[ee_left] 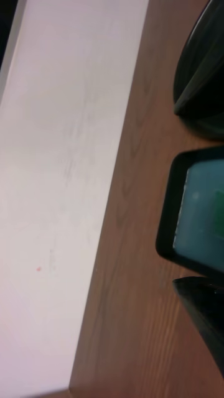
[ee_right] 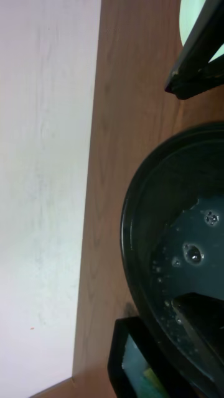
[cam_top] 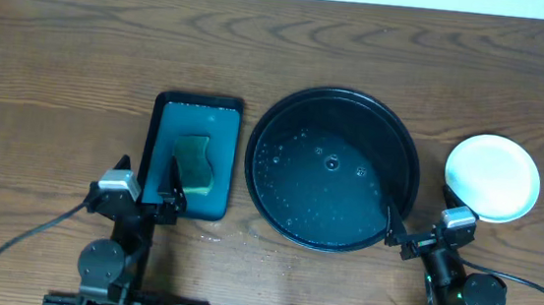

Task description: Clean dirty plates on tray and stack at the side

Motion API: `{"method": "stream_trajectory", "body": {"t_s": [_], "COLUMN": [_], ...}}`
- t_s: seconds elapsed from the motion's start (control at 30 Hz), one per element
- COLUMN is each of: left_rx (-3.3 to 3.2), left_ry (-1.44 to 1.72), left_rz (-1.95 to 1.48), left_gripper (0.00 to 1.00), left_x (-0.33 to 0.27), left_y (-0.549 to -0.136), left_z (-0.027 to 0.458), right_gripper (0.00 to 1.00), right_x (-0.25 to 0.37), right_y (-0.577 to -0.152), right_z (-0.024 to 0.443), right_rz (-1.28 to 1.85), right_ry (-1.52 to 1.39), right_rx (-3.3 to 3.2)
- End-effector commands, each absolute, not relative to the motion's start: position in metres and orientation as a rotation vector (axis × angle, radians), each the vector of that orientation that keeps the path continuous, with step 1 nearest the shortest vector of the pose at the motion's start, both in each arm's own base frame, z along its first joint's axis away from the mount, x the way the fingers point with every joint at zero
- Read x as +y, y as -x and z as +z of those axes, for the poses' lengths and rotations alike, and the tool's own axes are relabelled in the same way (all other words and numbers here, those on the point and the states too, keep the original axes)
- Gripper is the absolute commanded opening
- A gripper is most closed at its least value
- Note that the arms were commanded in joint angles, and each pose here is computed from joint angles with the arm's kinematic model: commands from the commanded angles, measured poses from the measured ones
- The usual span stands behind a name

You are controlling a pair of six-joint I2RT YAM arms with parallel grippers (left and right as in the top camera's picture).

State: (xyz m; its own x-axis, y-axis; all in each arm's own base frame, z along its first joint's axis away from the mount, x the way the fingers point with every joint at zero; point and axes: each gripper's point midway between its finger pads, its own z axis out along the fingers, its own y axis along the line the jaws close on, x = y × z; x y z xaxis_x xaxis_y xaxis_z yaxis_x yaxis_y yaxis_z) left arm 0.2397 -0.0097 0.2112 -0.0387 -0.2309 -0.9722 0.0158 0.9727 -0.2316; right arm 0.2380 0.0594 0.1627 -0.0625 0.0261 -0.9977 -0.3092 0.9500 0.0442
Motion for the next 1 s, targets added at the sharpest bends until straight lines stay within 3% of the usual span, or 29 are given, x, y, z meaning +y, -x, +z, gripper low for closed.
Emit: {"method": "stream_trajectory", "body": {"t_s": [0.0, 0.23, 0.97], "left_rx": [1.569, 1.647, 1.719], "left_ry": [0.222, 0.231, 0.236], "left_rz": [-0.164, -0.150, -0.141], "left_gripper": [0.81, 0.81, 0.81], "left_x": [0.002, 0.003, 0.003], "left_y": [-0.240, -0.246, -0.244], "left_z": [0.193, 0.152, 0.135], "right_gripper": [0.99, 0.99, 0.99], "right_x": [0.057, 0.057, 0.057], "right_y": [-0.238, -0.238, -0.238], "right_z": [0.162, 0.162, 0.162], "right_rz": [0.259, 0.260, 0.260], "right_ry": [0.226, 0.226, 0.226], "right_rx": [1.613, 1.613, 1.613]}}
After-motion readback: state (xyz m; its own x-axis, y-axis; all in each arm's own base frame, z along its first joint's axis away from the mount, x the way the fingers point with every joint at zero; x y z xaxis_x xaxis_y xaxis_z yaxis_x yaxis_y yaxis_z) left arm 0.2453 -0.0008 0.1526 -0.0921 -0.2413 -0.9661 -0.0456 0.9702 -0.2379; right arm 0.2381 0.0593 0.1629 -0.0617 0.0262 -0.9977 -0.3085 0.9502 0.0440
